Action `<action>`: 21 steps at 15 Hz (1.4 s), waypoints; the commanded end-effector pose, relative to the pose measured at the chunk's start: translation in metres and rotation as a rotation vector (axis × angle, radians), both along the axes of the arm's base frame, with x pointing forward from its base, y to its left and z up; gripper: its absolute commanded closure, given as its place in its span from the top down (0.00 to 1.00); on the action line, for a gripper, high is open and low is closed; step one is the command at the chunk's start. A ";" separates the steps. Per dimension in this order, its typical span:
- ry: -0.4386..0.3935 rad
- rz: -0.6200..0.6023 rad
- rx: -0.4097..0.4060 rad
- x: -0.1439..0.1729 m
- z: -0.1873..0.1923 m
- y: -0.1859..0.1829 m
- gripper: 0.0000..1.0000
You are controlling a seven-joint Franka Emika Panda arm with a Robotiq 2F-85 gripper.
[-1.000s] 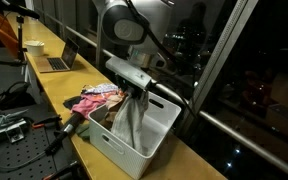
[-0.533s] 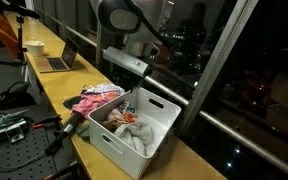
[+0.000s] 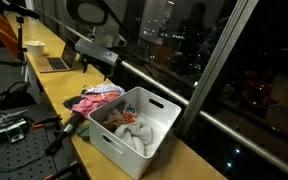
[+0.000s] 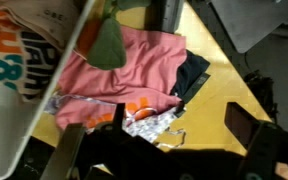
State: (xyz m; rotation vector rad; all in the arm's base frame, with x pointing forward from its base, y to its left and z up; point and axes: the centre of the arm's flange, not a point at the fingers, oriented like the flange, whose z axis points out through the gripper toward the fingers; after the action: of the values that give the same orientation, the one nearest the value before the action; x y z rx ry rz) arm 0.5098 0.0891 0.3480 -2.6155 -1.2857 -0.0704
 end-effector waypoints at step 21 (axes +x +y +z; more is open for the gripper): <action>0.011 0.891 -0.155 0.015 -0.144 0.067 1.00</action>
State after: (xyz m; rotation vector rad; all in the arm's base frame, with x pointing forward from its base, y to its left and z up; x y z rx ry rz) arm 0.5013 0.1596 0.2194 -1.9068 -2.3112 0.1877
